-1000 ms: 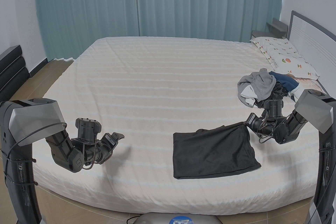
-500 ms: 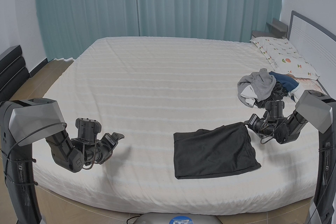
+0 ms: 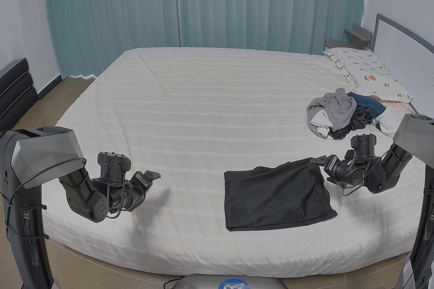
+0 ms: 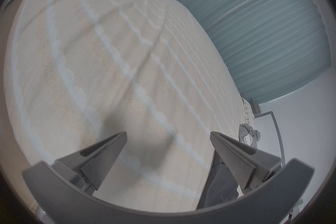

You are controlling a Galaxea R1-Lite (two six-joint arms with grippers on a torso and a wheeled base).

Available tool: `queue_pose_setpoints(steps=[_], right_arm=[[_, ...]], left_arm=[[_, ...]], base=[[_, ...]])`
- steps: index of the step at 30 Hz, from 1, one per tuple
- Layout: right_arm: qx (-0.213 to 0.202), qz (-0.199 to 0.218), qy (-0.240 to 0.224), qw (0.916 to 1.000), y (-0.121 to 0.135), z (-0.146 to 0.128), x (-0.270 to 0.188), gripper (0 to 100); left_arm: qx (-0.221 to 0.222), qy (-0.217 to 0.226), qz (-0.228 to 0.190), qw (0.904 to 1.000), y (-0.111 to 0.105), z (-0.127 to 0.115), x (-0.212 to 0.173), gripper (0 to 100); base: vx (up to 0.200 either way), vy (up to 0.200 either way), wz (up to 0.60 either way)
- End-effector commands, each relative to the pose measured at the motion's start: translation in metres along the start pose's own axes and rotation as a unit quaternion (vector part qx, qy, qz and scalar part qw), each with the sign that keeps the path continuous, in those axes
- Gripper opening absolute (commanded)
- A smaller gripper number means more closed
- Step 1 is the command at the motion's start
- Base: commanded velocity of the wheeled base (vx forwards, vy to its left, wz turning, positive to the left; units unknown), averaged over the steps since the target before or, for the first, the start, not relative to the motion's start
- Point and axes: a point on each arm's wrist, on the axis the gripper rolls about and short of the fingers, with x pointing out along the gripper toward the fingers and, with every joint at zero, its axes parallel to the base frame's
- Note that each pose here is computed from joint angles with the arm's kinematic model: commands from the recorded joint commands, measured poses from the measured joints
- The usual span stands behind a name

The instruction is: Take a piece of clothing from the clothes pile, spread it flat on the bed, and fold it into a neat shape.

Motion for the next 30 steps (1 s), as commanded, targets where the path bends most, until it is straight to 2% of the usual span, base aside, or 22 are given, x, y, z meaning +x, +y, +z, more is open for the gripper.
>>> queue_pose_setpoints(steps=[1, 4, 10, 20, 23, 24, 26, 30], right_arm=[[0.0, 0.061, 0.064, 0.9961, -0.023, -0.019, -0.049, 100], [-0.02, 0.093, 0.07, 0.993, -0.041, -0.029, -0.051, 100], [-0.047, 0.085, 0.068, 0.993, -0.052, -0.04, -0.05, 100], [-0.053, 0.079, 0.062, 0.9935, -0.06, -0.037, -0.047, 100], [-0.06, 0.079, 0.076, 0.9921, -0.059, -0.044, -0.044, 100], [-0.061, 0.08, 0.077, 0.992, -0.059, -0.045, -0.044, 0], [-0.071, 0.075, 0.092, 0.9904, -0.061, -0.054, -0.037, 0], [-0.075, 0.073, 0.089, 0.9905, -0.062, -0.053, -0.04, 0]], left_arm=[[0.001, 0.0, 0.001, 1.0, 0.001, 0.0, 0.0, 100], [0.001, 0.0, 0.001, 1.0, 0.001, 0.0, 0.0, 100], [0.001, 0.0, 0.001, 1.0, 0.001, -0.001, 0.0, 100], [0.004, -0.002, 0.004, 1.0, 0.001, -0.003, 0.002, 100], [0.004, -0.002, 0.004, 1.0, 0.001, -0.003, 0.002, 100], [0.004, -0.002, 0.004, 1.0, 0.001, -0.003, 0.002, 100], [0.004, -0.002, 0.004, 1.0, 0.001, -0.003, 0.002, 100], [0.004, -0.002, 0.004, 1.0, 0.001, -0.003, 0.002, 100]], base=[[0.0, 0.0, 0.0], [0.0, 0.0, 0.0], [0.0, 0.0, 0.0], [0.0, 0.0, 0.0], [0.0, 0.0, 0.0], [0.0, 0.0, 0.0], [0.0, 0.0, 0.0], [0.0, 0.0, 0.0]])
